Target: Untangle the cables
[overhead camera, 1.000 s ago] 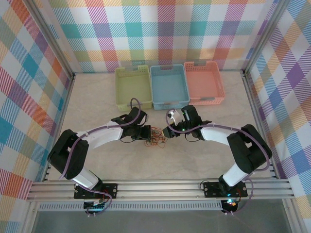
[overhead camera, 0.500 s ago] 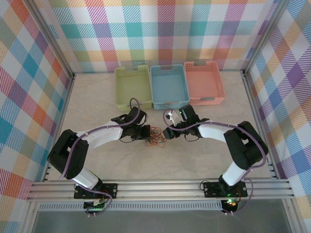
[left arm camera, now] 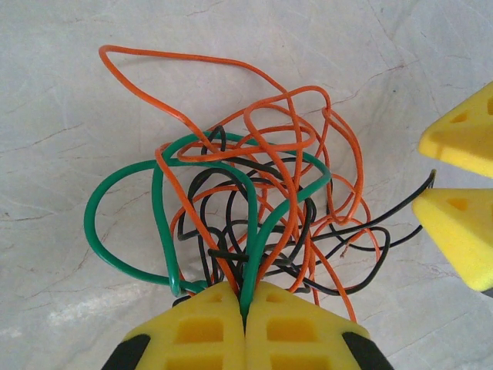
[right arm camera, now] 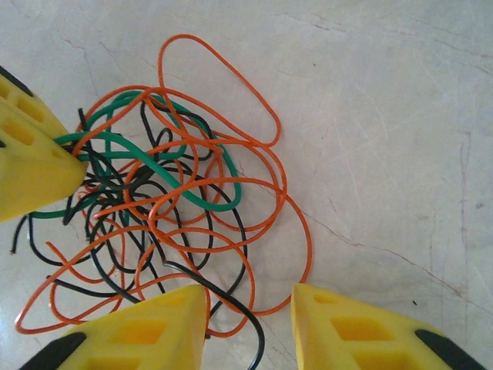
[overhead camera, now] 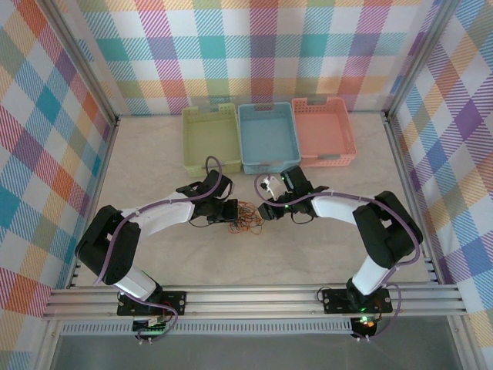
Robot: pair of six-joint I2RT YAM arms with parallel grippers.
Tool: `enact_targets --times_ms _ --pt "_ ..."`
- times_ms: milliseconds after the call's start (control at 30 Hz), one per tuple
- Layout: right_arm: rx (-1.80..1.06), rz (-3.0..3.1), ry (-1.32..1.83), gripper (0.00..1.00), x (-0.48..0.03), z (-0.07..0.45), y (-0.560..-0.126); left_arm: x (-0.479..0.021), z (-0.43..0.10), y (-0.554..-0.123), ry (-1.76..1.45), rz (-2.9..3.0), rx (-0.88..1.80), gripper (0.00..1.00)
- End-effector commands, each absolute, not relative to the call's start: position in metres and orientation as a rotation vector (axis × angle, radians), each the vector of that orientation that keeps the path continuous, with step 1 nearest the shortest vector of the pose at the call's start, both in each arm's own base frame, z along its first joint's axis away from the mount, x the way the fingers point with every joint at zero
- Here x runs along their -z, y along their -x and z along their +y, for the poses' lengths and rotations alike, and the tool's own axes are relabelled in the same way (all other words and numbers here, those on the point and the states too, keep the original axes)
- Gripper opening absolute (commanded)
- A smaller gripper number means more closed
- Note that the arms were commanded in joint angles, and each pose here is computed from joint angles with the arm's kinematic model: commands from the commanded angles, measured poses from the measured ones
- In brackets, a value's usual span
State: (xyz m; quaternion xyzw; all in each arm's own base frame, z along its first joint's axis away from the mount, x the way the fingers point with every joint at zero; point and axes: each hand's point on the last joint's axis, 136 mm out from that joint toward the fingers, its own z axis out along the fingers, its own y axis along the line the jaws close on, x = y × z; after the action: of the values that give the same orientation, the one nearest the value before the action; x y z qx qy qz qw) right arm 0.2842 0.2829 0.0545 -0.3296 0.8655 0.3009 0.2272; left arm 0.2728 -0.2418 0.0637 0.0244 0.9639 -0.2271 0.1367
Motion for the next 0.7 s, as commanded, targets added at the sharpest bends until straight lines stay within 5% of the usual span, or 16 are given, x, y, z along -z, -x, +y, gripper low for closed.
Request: enact_targets --times_ms 0,233,667 --pt "-0.809 2.39 0.934 0.35 -0.053 0.288 -0.286 -0.064 -0.235 -0.273 -0.044 2.793 0.637 0.0" --pt "-0.77 2.392 0.947 0.33 -0.049 0.287 -0.287 -0.064 -0.236 -0.274 -0.045 2.793 0.641 0.0" --pt "-0.485 2.22 0.749 0.03 -0.084 0.25 -0.313 -0.062 -0.235 -0.274 -0.042 2.797 0.633 0.0"
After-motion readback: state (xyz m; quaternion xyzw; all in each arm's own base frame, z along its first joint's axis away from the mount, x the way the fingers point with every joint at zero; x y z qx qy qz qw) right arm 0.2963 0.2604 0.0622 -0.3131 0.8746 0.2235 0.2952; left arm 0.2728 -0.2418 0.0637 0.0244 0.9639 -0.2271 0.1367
